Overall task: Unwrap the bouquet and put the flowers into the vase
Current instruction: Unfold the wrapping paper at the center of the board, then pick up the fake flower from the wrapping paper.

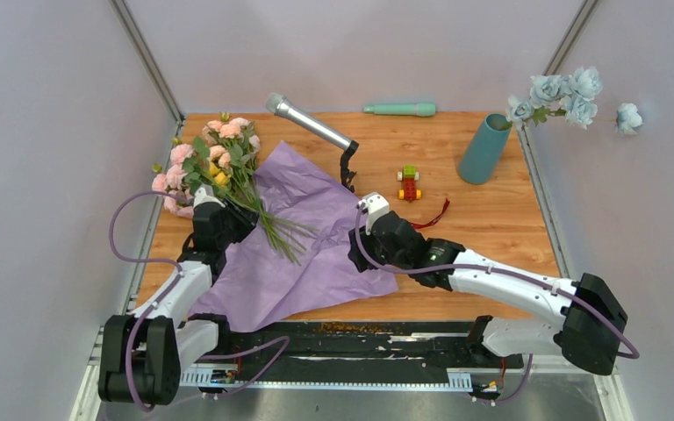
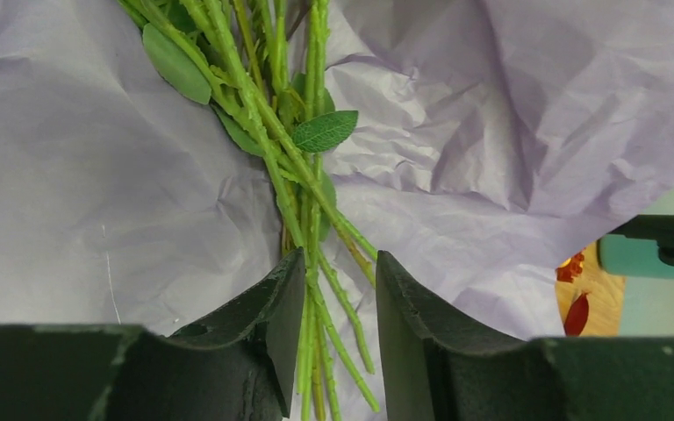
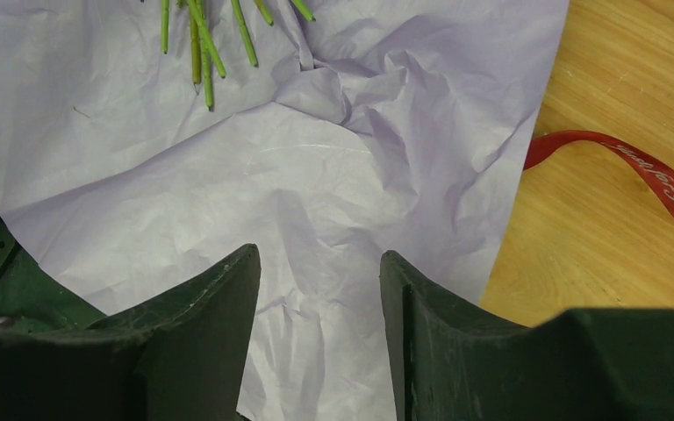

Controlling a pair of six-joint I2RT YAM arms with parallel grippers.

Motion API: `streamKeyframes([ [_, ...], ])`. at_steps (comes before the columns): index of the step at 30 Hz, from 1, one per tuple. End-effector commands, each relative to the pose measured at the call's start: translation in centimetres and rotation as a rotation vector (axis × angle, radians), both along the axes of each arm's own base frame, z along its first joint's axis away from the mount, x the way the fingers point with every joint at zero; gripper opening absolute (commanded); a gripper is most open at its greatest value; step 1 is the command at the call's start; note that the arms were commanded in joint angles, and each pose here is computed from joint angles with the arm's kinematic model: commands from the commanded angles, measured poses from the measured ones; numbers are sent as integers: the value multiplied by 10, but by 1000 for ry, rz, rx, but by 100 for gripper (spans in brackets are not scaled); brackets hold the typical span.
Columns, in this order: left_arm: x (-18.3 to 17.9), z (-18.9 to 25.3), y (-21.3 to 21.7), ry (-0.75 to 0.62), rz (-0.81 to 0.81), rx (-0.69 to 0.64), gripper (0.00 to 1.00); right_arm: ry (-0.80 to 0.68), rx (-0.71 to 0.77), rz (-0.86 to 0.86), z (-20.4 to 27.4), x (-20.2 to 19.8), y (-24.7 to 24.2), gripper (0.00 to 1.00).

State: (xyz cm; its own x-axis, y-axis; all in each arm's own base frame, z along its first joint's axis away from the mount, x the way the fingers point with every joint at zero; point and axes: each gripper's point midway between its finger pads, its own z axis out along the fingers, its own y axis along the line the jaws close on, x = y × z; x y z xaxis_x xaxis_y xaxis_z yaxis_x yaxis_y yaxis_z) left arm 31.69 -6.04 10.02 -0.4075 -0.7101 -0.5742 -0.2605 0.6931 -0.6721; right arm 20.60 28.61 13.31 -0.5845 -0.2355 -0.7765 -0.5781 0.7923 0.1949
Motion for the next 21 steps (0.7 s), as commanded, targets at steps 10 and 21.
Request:
streamKeyframes([
  [10,17,-19,4,9,-3,31,40,-4,37,-41,8,-1,-10,53],
  [21,18,-33,5,28,-1,23,36,13,29,-52,2,-2,-13,53],
])
